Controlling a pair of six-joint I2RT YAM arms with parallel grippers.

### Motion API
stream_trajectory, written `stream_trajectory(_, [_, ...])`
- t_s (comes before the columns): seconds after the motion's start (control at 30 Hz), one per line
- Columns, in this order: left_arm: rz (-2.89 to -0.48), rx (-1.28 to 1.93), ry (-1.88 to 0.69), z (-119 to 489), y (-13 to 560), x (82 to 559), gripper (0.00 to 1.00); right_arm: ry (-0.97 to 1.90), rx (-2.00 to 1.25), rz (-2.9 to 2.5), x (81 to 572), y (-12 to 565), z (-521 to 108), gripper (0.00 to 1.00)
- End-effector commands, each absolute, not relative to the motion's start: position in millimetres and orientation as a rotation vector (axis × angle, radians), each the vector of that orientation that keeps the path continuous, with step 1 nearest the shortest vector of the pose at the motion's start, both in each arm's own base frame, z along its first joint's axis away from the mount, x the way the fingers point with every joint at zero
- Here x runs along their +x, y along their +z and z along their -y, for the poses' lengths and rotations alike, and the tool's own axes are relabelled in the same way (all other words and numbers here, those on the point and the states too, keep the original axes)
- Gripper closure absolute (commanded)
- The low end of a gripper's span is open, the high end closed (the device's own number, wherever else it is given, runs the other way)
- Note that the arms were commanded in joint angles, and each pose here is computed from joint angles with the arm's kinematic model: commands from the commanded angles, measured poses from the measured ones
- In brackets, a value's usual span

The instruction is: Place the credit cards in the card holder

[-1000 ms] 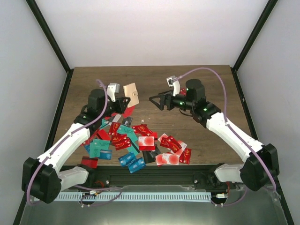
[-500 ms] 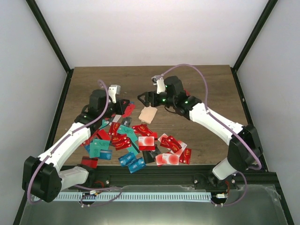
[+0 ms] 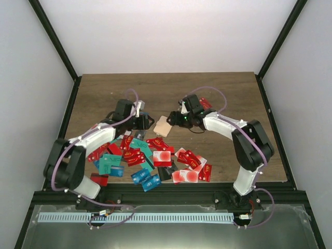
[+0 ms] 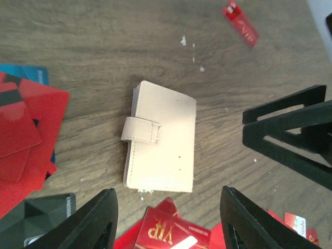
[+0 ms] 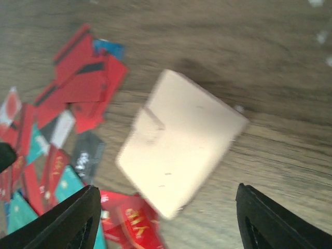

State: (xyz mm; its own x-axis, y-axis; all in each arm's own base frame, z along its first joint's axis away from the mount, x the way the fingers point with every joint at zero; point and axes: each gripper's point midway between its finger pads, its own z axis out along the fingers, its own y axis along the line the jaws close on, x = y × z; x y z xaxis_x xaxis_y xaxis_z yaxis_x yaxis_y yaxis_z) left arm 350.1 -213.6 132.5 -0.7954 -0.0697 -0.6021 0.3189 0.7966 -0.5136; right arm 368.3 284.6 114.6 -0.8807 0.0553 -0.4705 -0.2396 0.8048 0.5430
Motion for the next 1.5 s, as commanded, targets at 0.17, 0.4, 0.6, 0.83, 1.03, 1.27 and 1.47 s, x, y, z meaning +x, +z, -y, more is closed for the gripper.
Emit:
stream_trajectory(0.17, [-2.466, 0.326, -0.831, 247, 93, 385, 0.32, 0.987, -0.019, -2.639, 375, 61, -280, 0.32])
stream_trajectory(0.4, [-2.623, 0.351, -0.748, 247, 44, 391, 0.27, 1.062, 0.020, -2.671, 383, 39, -285, 0.38])
stream_trajectory(0.6, [-2.701, 0.385, -0.736, 258, 15, 381, 0.31, 1.104, 0.024, -2.680, 382, 28, -287, 0.49])
stream_trajectory(0.83, [-2.630, 0.378, -0.835, 276, 29, 382, 0.68, 1.123, 0.049, -2.675, 381, 25, -281, 0.64])
stream_trajectory(1.03, [-2.539, 0.396, -0.867, 286, 58, 385, 0.96, 1.148, 0.052, -2.644, 380, 35, -274, 0.65])
stream_trajectory(1.27, [-2.358, 0.506, -0.779, 292, 113, 382, 0.96, 1.201, 0.058, -2.539, 380, 79, -244, 0.53])
stream_trajectory(1.47, [-2.077, 0.627, -0.656, 291, 169, 381, 0.96, 1.270, 0.165, -2.430, 362, 132, -210, 0.29])
